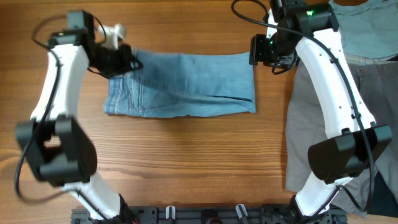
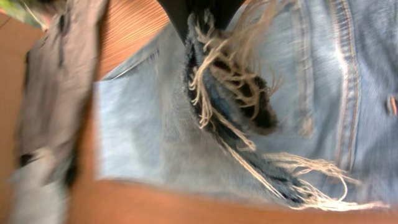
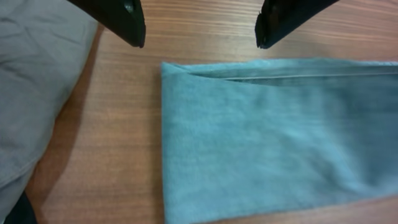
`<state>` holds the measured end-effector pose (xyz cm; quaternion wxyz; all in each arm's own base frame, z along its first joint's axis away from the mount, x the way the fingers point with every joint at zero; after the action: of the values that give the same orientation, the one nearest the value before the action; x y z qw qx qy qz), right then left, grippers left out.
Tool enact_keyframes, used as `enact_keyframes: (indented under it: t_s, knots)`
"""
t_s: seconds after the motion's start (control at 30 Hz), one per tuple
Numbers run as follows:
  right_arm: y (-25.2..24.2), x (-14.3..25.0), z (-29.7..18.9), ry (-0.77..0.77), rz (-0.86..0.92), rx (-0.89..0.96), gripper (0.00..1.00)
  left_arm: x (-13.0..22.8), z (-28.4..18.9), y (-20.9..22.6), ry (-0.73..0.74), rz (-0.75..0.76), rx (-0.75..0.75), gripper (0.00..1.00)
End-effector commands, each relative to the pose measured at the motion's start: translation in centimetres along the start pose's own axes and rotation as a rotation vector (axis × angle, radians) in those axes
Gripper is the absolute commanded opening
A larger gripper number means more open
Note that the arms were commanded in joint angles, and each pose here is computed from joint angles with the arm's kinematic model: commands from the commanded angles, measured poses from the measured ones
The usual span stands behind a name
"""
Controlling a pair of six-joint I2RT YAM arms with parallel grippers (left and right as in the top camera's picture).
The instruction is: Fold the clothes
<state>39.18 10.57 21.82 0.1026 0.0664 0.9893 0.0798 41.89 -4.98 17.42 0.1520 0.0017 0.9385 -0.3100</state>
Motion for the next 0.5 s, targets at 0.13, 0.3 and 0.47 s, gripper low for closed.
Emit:
enact_keyframes:
  t_s: [0.13,0.3,0.47]
  knots:
    - [-1.5,3.5,6.2,0.157,-0.001,0.035,0.27,-2.4,-10.2,-9.2,-0.316,0.186,0.059,0.04]
    - [0.5,4.7,9.0,0.195,-0.092,-0.146,0.26,-1.2,-10.2,-7.5,-0.277,0.127,-0.051,0.04]
    - [0.4,5.3,10.1,0.206,-0.116,-0.158,0.32,-1.9,-10.2,-9.2,-0.305,0.185,0.032,0.04]
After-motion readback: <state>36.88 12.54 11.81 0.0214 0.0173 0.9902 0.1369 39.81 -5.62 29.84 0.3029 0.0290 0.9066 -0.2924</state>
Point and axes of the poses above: each gripper's point midway between its finger pads, its own z axis out along the fingers, its own y axis along the line the jaws close on, x = y × z, the point moved 2 cm from there along -z, back along the fingers, and after that the axes turned 4 degrees about z, right-handed, at the moved point
